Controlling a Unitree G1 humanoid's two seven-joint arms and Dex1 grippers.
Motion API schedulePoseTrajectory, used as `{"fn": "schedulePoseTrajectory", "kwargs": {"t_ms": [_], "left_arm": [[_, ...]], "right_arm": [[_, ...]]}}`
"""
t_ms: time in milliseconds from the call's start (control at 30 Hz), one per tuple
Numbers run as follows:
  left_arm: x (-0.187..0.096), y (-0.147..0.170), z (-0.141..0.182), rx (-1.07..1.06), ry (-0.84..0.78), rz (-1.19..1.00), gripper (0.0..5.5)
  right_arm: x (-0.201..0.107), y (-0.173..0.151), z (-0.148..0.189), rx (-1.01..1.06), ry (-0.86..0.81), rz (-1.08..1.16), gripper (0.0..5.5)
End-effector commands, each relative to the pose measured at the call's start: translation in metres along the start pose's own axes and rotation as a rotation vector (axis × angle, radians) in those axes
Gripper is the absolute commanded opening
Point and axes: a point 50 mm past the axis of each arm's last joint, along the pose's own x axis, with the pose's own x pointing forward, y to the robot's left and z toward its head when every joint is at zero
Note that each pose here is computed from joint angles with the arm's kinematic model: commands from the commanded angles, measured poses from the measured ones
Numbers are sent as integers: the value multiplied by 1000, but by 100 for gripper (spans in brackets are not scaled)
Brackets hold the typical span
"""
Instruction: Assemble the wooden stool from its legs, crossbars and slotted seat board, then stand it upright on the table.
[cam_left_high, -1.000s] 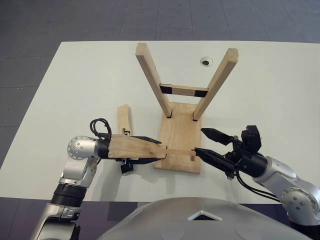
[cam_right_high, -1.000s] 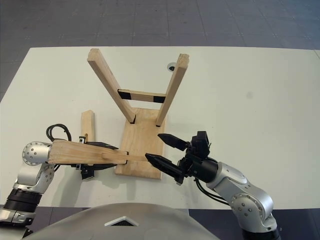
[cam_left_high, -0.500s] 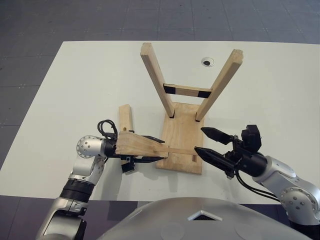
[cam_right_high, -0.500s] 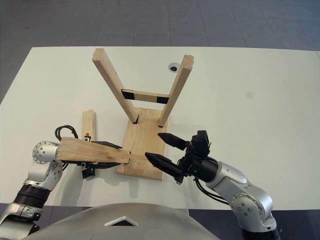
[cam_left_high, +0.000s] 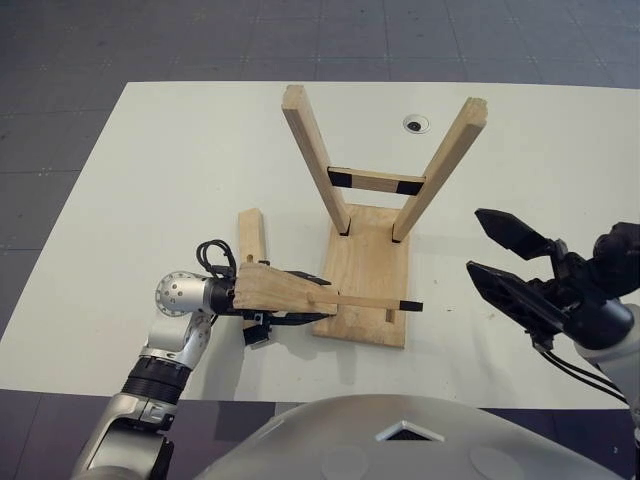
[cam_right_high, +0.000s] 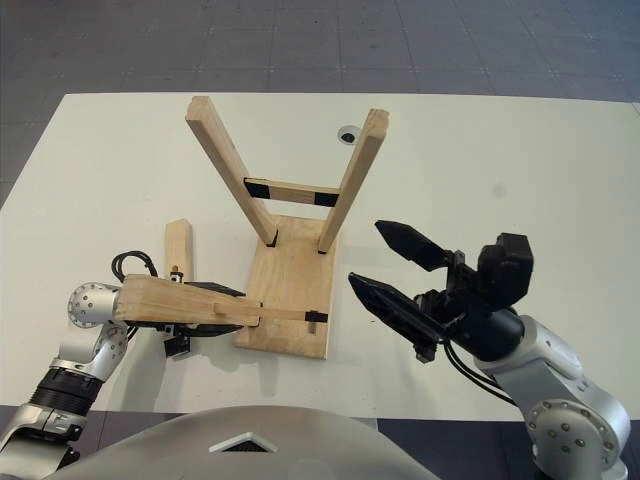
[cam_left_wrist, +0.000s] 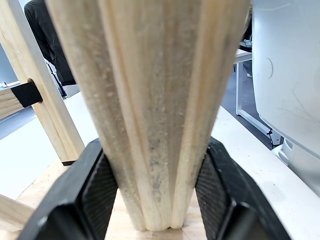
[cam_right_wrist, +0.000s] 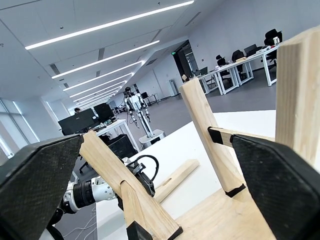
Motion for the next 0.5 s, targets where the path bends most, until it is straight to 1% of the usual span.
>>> {"fn": "schedulePoseTrajectory", "kwargs": {"t_ms": [33, 267, 367, 500], "left_arm": [[-2, -35, -47, -227, 297, -44, 205], [5, -29, -47, -127, 349, 57, 205], [11, -24, -42, -39, 320, 85, 205], [13, -24, -42, -6, 307, 62, 205]], "right_arm": [[0, 6, 8, -48, 0, 17, 550], [3, 5, 7, -54, 9, 16, 550], [4, 5, 6, -54, 14, 15, 550], [5, 4, 5, -51, 18, 13, 550]]}}
